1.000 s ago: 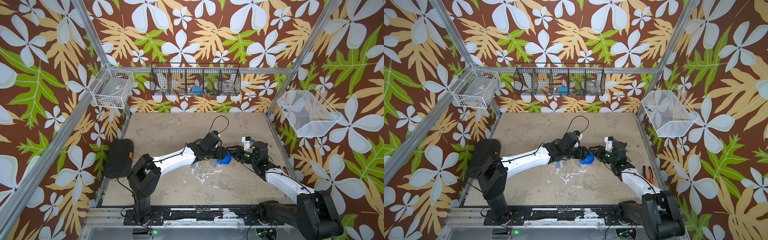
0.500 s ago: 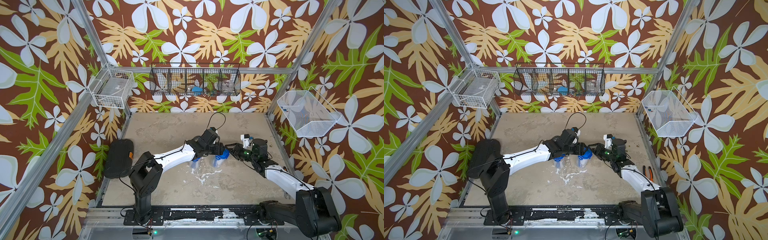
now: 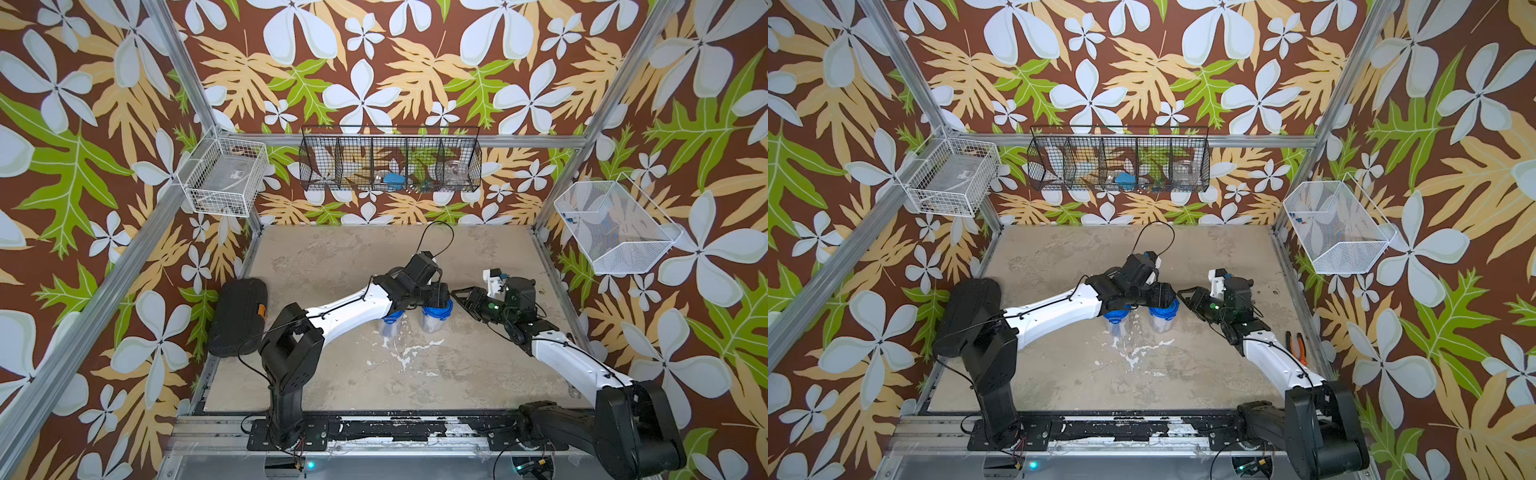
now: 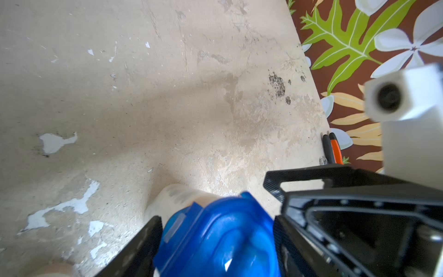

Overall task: Take out toiletry kits
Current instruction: Unfasten the latch on the container.

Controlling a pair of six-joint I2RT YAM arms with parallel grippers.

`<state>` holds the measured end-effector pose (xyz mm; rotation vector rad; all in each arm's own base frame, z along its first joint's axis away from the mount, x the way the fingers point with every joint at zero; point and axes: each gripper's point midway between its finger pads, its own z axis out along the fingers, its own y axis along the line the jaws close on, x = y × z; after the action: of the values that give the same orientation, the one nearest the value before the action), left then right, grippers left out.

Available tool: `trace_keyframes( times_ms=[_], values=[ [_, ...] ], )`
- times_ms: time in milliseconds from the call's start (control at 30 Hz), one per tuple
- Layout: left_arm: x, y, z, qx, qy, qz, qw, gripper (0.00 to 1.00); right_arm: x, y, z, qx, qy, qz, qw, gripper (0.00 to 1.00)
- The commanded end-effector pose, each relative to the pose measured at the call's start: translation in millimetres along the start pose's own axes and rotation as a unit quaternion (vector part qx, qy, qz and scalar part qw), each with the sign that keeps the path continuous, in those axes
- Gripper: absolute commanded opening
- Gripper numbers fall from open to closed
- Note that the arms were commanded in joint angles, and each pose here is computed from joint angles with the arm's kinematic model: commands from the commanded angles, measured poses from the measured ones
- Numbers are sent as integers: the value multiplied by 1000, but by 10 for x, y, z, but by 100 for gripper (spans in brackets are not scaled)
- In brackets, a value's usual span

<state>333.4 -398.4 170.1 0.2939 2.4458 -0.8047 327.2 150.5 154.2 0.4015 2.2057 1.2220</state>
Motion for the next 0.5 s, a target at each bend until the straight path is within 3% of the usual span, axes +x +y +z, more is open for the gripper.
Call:
trace_keyframes(
  times_ms=[0, 233, 467],
  values=[
    [-15, 20, -120, -8, -5, -3, 1000, 75, 59, 21, 9, -5, 12, -6, 1000, 52],
    [-18, -25, -394, 12, -27, -26, 999, 76, 29, 91, 56, -32, 6, 2, 999, 59],
    [114, 147, -172, -16, -9, -20, 1000, 76, -22, 122, -80, -92, -65, 78, 991, 55]
  ],
)
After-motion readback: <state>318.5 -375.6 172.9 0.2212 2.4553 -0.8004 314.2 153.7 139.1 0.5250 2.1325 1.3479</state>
